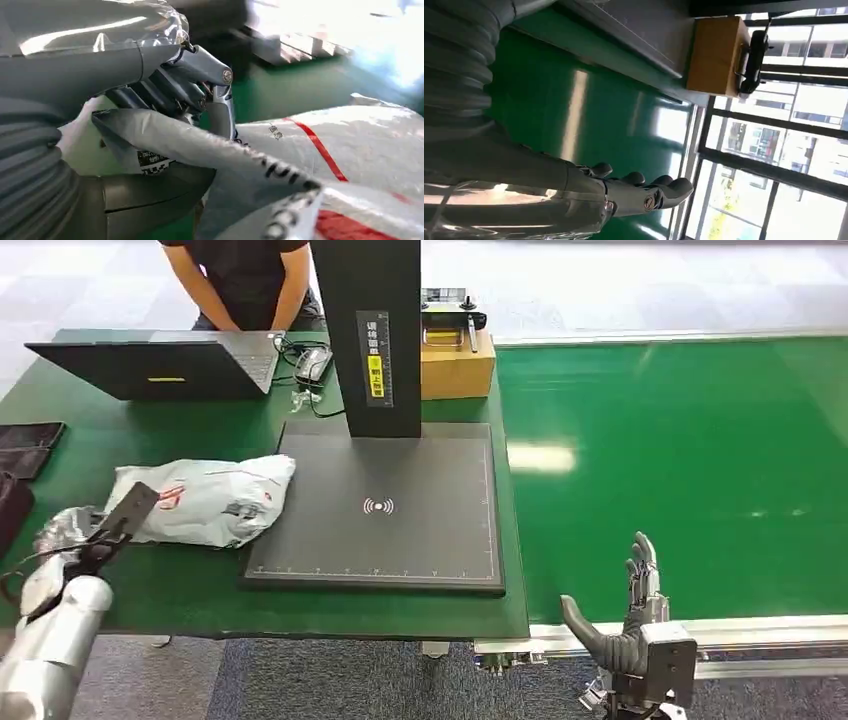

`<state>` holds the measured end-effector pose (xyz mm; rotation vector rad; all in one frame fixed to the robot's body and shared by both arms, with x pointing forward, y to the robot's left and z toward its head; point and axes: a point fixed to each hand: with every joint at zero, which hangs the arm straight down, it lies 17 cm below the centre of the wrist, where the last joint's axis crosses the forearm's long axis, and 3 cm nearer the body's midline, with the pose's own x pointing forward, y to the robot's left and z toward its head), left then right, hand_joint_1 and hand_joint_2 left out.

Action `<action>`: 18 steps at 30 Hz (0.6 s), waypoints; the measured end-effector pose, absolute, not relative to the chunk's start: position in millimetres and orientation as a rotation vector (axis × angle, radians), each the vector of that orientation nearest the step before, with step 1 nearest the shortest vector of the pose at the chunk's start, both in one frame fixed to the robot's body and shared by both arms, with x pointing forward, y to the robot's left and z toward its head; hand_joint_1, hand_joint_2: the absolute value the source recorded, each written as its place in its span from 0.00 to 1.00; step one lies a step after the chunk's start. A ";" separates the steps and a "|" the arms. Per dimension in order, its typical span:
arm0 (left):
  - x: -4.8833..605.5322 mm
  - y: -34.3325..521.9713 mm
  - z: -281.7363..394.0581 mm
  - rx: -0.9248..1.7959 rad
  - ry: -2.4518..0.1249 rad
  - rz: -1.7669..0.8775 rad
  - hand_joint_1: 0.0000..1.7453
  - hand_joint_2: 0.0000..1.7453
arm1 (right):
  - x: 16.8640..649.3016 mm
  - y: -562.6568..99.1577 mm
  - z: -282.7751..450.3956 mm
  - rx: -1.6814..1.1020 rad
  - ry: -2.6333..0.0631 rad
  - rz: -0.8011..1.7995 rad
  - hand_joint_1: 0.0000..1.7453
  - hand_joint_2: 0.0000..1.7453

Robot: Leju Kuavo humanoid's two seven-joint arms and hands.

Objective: Moved the parcel from conveyor to table for the left to box.

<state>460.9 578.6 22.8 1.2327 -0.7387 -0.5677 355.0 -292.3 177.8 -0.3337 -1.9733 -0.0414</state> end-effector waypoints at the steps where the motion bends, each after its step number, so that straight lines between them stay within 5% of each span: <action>1: 452.7 594.4 25.3 1.259 -0.713 -0.545 1.00 1.00 | 355.2 -292.3 177.3 -0.334 -1.971 -0.042 0.00 1.00; 11: 412.4 646.7 21.8 1.305 -0.613 -0.459 1.00 1.00 | 355.8 -294.6 177.3 -0.346 -1.966 -0.052 0.00 1.00; 12: 412.1 646.8 21.4 1.301 -0.615 -0.456 0.07 1.00 | 355.9 -294.5 177.5 -0.346 -1.967 -0.052 0.00 1.00; 13: 411.8 647.1 20.9 1.298 -0.614 -0.455 0.00 1.00 | 356.0 -294.2 177.6 -0.346 -1.967 -0.052 0.00 1.00; 18: 412.2 640.3 8.9 1.229 -0.619 -0.468 0.00 1.00 | 357.0 -292.7 178.2 -0.343 -1.970 -0.052 0.00 1.00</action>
